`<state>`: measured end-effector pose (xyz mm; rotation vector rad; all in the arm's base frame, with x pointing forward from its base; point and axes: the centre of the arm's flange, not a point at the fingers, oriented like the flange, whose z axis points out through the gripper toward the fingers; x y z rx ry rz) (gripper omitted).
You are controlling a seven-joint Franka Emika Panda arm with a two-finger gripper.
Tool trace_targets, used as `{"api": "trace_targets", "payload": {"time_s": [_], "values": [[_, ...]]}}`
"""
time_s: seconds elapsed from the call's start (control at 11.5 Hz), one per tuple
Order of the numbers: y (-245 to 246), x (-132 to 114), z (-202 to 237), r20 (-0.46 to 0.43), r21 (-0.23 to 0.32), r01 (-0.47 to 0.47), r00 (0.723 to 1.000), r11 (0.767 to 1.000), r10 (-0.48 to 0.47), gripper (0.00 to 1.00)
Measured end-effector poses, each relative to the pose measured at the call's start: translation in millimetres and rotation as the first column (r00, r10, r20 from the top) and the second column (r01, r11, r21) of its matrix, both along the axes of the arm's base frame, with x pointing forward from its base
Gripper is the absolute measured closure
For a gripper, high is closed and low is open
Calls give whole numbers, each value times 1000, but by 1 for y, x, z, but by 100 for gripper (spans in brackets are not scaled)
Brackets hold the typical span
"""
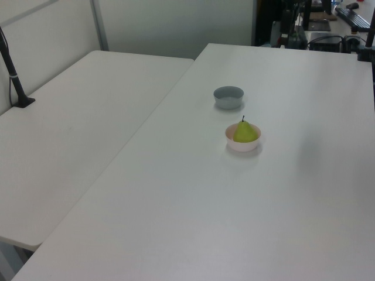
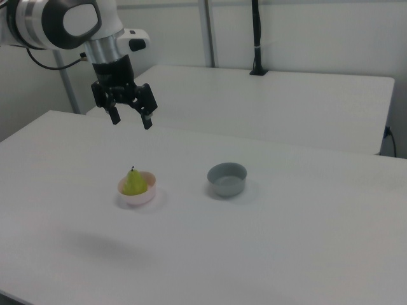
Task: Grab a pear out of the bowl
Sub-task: 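Move the open gripper down over the pear in the pink bowl, then lower the gripper around the pear and close on it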
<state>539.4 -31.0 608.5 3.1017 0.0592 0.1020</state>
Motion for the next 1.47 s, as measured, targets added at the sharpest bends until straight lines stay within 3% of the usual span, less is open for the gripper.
{"api": "trace_targets", "payload": {"time_s": [0.17,0.43,0.87,0.95,1.21,1.47], "values": [[4,5,-11,-24,-5,-97,995,995,97,0],[26,21,-45,-90,0,-256,963,967,254,0],[69,57,-111,-109,-5,-340,935,940,338,1],[79,65,-125,-102,-2,-343,934,939,341,3],[116,79,-162,-53,13,-246,968,969,247,2],[131,83,-198,-86,18,-223,971,975,224,2]]}}
